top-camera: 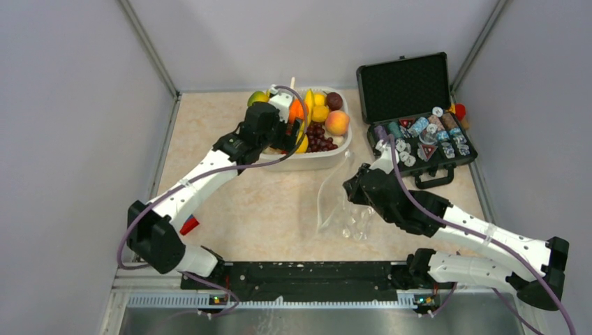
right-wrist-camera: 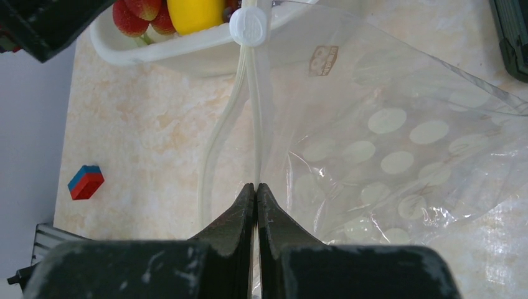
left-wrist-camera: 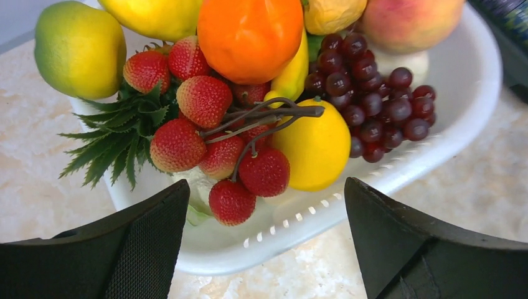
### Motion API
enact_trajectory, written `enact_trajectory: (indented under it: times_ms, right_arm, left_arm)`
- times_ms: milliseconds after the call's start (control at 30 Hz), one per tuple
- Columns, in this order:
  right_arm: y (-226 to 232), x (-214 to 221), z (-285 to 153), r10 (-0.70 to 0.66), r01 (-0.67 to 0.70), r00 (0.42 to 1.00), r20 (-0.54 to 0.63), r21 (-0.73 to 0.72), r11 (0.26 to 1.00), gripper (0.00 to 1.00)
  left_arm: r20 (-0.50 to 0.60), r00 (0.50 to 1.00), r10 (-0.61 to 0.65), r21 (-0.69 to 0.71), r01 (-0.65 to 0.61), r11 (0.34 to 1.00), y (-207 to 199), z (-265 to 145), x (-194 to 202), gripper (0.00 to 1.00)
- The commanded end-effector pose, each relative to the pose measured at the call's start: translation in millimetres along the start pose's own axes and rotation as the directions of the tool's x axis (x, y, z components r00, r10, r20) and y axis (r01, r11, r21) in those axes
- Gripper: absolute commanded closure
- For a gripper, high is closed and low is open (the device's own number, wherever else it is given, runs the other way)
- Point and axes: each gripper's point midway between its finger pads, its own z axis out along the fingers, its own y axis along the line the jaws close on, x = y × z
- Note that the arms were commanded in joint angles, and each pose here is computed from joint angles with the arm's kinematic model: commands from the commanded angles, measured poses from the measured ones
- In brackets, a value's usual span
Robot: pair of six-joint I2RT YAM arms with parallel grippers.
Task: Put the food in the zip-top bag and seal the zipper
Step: Pick up the fake fruit from the zipper food storage bag.
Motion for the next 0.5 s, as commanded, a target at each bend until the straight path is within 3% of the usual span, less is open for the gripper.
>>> enact_trajectory:
  times_ms: [0,300,467]
  right_arm:
    - [7.9,-9.1,-3.4,0.021,-0.020,1.000,0.020,-0.039,0.999,1.00]
    - [7.2,-10.0,-5.7,0.027,-0.026,0.999,0.024,-0.046,0.999,1.00]
    - [7.4,-10.0,-5.8,0.028,-0.027,0.999,0.024,-0.047,0.999,1.00]
  left_arm:
    - [0.039,0.997,0.060,-0.044,-0.058,0.997,9.1,13.0,-17.4,0.07]
    - [0.072,0.991,0.115,-0.160,-0.103,0.982,27.5,35.0,-18.5,0.16]
    - [0.059,0.988,0.145,-0.150,-0.135,0.979,24.2,49.1,-11.5,0.18]
